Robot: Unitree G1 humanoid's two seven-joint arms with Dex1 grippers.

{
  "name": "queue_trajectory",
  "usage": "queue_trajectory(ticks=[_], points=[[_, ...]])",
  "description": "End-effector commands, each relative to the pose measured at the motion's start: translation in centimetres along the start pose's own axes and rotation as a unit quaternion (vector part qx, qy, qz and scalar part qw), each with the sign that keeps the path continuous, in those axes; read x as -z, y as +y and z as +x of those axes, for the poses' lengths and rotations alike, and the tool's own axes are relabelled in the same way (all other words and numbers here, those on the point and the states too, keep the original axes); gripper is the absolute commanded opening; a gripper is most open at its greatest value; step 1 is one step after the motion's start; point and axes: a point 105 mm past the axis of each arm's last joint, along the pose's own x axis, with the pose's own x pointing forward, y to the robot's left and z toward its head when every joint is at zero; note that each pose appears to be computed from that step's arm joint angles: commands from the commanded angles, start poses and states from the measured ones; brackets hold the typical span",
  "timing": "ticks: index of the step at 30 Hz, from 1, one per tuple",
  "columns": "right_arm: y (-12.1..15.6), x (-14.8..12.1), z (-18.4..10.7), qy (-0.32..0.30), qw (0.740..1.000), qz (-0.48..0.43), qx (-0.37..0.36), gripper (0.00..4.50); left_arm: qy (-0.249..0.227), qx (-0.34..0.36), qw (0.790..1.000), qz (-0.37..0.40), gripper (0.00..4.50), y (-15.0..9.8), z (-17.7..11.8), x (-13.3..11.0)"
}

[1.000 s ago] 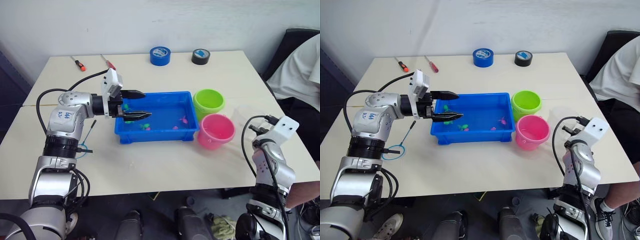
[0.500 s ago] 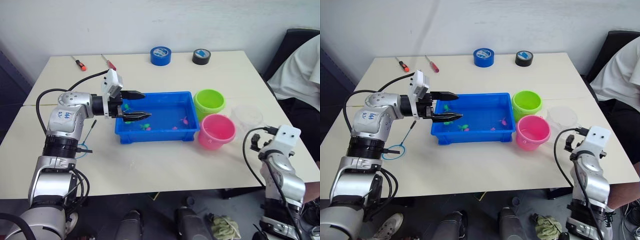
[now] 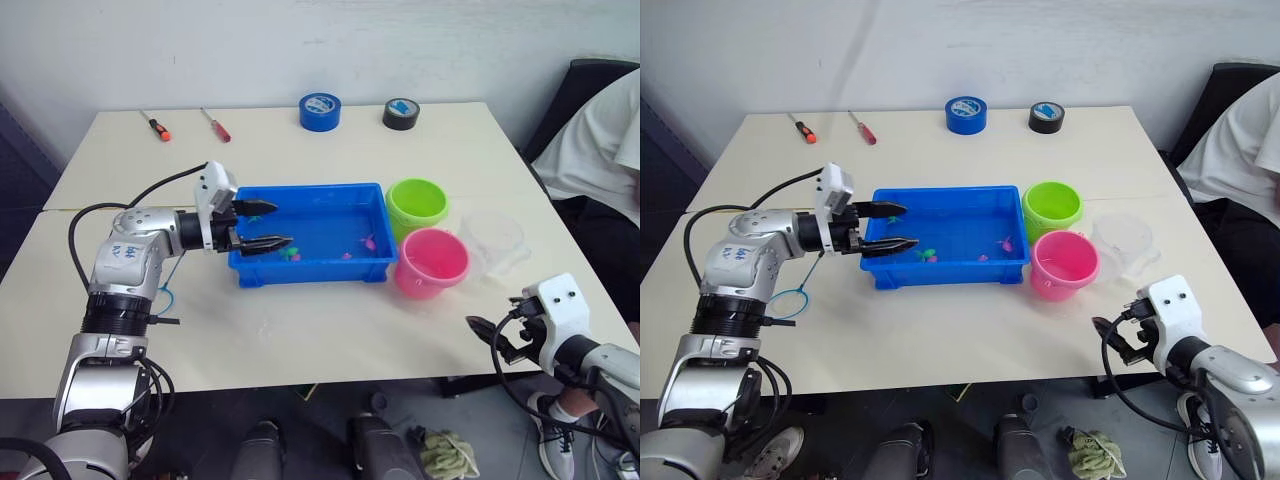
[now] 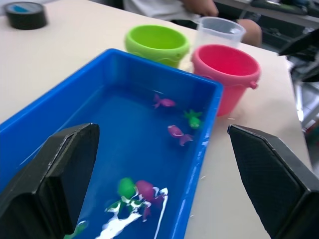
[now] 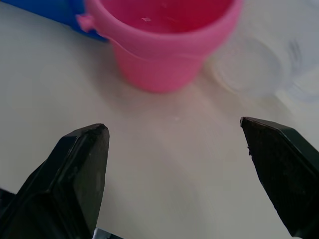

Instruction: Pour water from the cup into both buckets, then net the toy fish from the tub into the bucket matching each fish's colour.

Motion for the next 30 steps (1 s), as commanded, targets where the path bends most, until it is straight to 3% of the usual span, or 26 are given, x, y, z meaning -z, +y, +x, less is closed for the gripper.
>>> queue_trajectory(ticks=[1,5,11,16,18,24,30], points=[[2.6,-3.5,-0.3,-0.048,0.992,-0.040,-0.110,4.46,-0.031,-0.067,0.997,0.001,4.50,1.0,-2.3,-1.3],[4.7,-5.7,0.8,-0.100,0.976,-0.086,-0.173,4.46,-0.018,-0.130,0.991,-0.014,4.50,1.7,-4.7,-0.2],[7.0,-6.8,2.8,-0.149,0.955,-0.112,-0.230,4.46,0.045,-0.259,0.964,-0.031,4.50,4.2,-9.3,4.1],[8.1,-7.7,3.4,-0.186,0.942,-0.119,-0.253,4.46,0.067,-0.298,0.950,-0.057,4.50,5.1,-11.1,6.5],[9.1,-8.3,3.8,-0.204,0.932,-0.123,-0.272,4.46,0.086,-0.334,0.935,-0.076,4.50,6.1,-12.1,8.4],[9.6,-8.8,4.7,-0.217,0.927,-0.129,-0.279,4.46,0.111,-0.387,0.909,-0.104,4.50,8.1,-12.5,11.5],[9.7,-9.1,5.0,-0.220,0.926,-0.131,-0.278,4.46,0.124,-0.382,0.908,-0.123,4.50,8.4,-10.8,13.5]])
